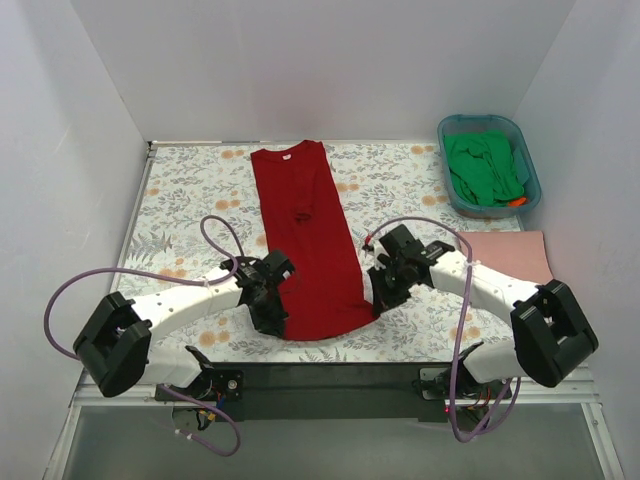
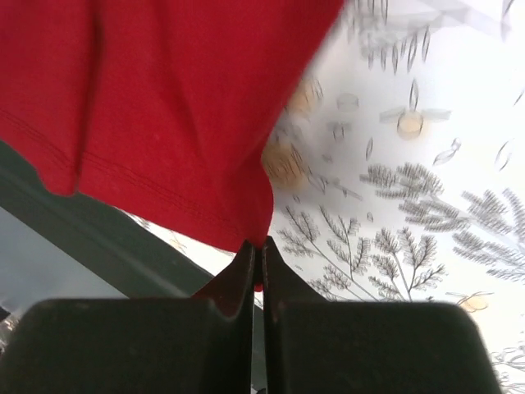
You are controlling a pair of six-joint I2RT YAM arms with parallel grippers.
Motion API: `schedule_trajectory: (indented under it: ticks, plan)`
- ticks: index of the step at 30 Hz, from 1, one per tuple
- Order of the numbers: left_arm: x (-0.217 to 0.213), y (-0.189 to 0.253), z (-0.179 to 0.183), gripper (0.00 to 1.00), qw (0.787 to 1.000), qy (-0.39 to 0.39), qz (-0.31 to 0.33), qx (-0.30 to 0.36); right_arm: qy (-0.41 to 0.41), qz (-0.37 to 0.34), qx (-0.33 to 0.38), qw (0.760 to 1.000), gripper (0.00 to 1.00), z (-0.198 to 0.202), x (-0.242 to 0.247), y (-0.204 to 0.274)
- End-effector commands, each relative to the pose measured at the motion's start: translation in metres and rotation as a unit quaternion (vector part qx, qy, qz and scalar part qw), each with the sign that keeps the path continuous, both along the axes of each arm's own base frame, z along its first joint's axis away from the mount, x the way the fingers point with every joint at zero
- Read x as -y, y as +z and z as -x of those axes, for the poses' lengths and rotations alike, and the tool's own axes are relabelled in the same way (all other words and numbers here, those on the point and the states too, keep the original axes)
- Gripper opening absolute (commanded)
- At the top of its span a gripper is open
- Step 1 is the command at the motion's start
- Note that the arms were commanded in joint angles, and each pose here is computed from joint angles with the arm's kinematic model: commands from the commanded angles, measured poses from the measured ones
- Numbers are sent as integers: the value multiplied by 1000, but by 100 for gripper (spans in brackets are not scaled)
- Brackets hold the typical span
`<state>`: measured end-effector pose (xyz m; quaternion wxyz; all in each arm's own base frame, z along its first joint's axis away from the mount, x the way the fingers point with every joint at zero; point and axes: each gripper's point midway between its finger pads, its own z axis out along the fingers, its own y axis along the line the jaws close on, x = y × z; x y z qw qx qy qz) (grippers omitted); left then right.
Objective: Fold and stack the t-shirts
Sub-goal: Fold the tshirt
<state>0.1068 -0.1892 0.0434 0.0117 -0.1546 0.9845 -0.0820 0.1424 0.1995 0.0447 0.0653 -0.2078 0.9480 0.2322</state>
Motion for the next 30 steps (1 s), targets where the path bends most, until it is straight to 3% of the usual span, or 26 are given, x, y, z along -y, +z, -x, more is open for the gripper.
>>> schedule_trajectory:
  ticks: [1,9,15,21,30]
  plan:
    - [6,20,-30,0,999,9,17,33,6,-24,45,999,1,-38,-20,38]
    - [-26,61,-149,0,981,86,27,170,-4,-41,109,993,1,-130,-57,75]
    - [-44,64,-220,0,960,89,-24,265,-11,-35,153,988,1,-194,-73,82]
    - [-61,68,-264,0,938,89,-58,329,-31,-39,176,983,1,-235,-80,73]
    - [-60,55,-296,0,931,70,-64,352,-57,-59,184,980,1,-272,-79,66]
